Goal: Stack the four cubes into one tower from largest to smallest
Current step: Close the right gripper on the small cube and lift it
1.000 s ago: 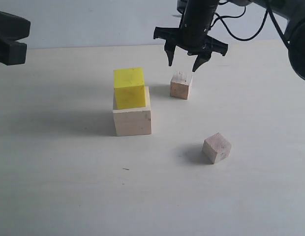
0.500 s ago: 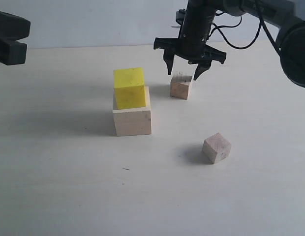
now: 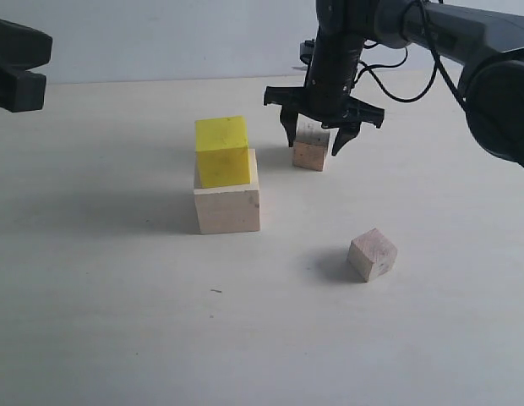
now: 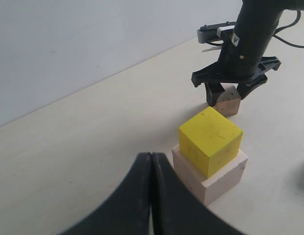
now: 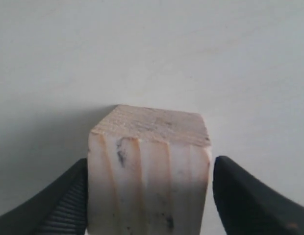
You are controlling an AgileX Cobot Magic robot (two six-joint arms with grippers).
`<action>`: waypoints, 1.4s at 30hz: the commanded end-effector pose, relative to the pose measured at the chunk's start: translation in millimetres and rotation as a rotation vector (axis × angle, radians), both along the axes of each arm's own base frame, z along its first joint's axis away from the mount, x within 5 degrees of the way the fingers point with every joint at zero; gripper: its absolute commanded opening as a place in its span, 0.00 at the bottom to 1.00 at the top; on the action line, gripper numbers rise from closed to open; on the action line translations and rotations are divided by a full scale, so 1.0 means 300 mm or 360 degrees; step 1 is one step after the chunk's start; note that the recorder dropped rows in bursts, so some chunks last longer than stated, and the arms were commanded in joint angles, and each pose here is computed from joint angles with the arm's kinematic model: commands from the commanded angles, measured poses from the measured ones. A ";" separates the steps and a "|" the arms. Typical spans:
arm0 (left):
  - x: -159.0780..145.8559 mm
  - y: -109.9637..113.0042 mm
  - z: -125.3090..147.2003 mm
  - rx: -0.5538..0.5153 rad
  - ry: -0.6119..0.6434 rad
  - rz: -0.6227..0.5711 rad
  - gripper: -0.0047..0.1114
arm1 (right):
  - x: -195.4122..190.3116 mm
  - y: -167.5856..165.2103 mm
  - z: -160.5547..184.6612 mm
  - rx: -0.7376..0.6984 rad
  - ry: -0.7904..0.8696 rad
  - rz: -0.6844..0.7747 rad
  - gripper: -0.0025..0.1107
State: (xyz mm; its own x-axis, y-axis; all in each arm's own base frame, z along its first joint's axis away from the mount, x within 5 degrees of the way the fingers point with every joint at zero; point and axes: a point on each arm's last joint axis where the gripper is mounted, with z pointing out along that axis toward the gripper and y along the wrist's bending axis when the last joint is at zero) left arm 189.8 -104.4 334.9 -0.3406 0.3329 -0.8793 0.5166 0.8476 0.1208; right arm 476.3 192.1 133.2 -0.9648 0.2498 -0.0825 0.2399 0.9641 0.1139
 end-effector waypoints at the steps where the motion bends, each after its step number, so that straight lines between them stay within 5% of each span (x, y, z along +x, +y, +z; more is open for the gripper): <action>1: -0.004 -0.003 0.001 -0.0017 0.0002 -0.0004 0.04 | 0.010 -0.003 0.011 0.0007 -0.0043 0.0010 0.58; 6: -0.004 -0.003 0.001 -0.0017 0.0002 -0.0004 0.04 | 0.005 -0.005 0.011 -0.0008 -0.0025 0.0066 0.47; 17: -0.005 -0.002 -0.001 -0.0011 0.0010 -0.0003 0.04 | 0.000 -0.004 0.092 -0.0009 -0.0114 0.0341 0.02; 28: -0.005 -0.002 -0.001 -0.0010 0.0013 -0.0003 0.04 | -0.058 -0.018 0.416 0.0113 -0.0392 0.0338 0.02; 42: -0.007 -0.001 -0.006 0.0003 0.0039 -0.0001 0.04 | -0.271 0.046 0.598 0.0131 -0.0448 0.0529 0.02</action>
